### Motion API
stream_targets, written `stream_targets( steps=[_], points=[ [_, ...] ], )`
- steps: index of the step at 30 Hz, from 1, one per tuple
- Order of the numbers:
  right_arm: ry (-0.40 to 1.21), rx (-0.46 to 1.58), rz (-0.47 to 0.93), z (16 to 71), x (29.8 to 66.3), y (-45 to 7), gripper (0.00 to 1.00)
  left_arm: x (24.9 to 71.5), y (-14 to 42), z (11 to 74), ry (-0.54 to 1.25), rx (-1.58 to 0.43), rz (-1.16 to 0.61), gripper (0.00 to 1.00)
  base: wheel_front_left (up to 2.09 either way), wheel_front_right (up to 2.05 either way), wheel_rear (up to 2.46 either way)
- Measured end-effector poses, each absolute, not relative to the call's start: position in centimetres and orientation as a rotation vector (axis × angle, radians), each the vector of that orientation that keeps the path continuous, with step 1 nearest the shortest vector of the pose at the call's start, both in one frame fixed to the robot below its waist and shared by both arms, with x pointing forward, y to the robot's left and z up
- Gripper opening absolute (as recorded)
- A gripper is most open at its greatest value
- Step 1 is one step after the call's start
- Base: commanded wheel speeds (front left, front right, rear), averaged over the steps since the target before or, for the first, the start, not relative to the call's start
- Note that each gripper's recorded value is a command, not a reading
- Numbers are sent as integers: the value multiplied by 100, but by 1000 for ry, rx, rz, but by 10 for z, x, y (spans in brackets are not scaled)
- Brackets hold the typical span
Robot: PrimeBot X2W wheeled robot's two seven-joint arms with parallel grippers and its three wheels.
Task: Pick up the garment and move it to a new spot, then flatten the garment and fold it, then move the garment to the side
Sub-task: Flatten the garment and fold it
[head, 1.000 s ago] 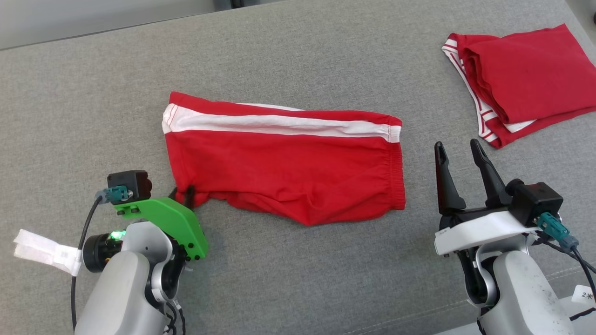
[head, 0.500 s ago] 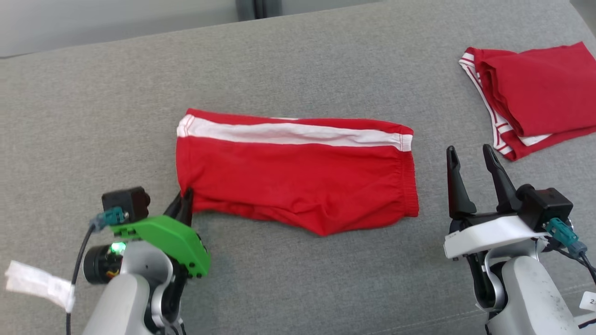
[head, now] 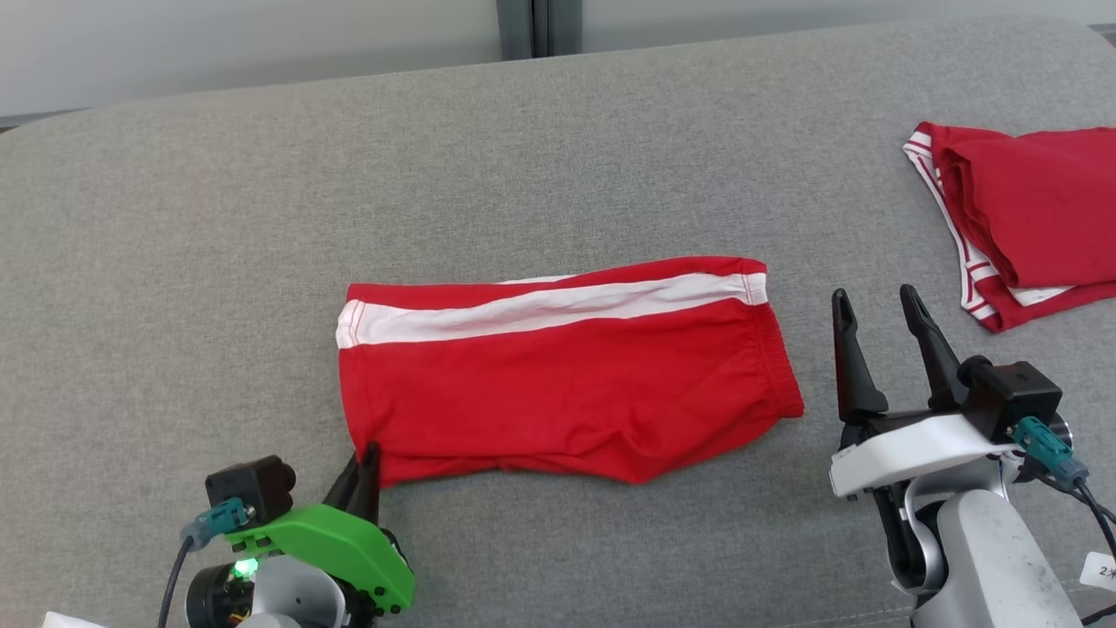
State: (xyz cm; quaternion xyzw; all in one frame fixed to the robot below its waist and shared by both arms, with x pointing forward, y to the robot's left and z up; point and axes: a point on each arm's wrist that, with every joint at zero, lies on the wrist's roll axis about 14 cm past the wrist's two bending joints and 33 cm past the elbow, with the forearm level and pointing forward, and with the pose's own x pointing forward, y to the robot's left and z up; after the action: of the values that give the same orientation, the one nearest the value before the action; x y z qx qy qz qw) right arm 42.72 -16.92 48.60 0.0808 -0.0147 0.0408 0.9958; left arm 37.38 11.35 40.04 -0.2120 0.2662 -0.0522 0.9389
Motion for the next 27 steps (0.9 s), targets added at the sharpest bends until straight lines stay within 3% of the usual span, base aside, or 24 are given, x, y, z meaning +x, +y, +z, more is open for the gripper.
stream_targets(
  steps=[8,14,20,27],
  points=[
    [-37,154,86,493,421,-169,100,397,126,453,237,-302,-110,100,0,0,0],
    [-41,147,79,498,411,-172,100,397,124,477,109,-284,-136,100,0,0,0],
    [-10,142,79,495,399,-172,100,391,133,481,66,-261,-117,100,0,0,0],
    [160,106,157,470,400,-152,100,384,154,478,59,-274,-46,100,0,0,0]
  ],
)
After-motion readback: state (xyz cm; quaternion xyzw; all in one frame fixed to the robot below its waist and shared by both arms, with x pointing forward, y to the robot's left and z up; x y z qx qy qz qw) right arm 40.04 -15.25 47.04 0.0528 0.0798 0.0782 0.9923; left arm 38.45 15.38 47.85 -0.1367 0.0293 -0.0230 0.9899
